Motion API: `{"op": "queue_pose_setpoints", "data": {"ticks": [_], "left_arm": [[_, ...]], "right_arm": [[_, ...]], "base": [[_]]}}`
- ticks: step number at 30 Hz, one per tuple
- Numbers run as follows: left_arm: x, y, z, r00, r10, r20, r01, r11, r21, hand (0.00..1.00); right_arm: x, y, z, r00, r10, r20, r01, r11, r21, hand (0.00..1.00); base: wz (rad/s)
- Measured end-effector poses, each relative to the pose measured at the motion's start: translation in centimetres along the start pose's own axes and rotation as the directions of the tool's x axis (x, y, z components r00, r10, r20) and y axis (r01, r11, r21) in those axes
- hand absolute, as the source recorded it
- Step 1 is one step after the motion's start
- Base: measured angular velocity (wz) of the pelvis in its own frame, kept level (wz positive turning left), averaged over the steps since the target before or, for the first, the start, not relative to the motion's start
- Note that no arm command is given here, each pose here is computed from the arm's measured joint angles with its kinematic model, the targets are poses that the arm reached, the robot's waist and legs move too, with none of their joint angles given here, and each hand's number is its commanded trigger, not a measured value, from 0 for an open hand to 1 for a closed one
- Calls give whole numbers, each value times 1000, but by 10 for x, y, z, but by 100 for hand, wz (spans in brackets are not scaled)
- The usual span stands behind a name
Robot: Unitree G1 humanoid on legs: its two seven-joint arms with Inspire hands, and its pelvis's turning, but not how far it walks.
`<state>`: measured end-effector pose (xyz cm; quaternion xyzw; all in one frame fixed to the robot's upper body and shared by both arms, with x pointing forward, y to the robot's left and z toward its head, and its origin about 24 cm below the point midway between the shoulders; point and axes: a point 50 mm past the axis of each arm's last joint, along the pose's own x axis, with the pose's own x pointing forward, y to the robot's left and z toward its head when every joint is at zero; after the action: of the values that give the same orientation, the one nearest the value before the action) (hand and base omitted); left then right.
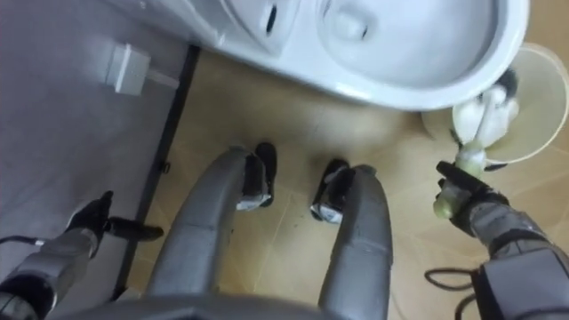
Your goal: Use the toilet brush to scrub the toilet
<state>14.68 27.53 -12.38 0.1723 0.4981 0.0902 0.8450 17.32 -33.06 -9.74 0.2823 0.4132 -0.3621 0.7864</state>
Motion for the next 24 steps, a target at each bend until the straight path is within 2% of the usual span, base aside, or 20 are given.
{"op": "queue_pose_setpoints", "data": {"ticks": [5, 12, 14, 18, 22, 24], "left_arm": [[-1, -5, -5, 1000, -11, -9, 11, 1000, -8, 0], [-1, -10, -7, 1000, -2, -14, 0, 992, -128, 0], [-3, -7, -14, 1000, 10, -18, -13, 989, -145, 0], [-7, -1, -28, 998, 50, -40, -56, 982, -180, 0], [-16, -2, -38, 995, 102, -17, -103, 982, -157, 0], [-22, -1, -37, 991, 130, 29, -128, 988, -84, 0]], "right_arm": [[2, -4, -20, 999, -1, -47, 5, 997, 81, 100], [1, -17, -49, 994, 7, -107, 14, 981, 193, 100], [1, -23, -54, 994, 12, -108, 18, 961, 276, 100], [-2, -39, -61, 994, -17, -110, 54, 936, 349, 100], [-7, -62, -77, 990, -61, -126, 104, 925, 365, 100], [-9, -70, -81, 989, -71, -131, 112, 933, 342, 100]], "base": [[-7], [3], [4], [8], [0], [0]]}}
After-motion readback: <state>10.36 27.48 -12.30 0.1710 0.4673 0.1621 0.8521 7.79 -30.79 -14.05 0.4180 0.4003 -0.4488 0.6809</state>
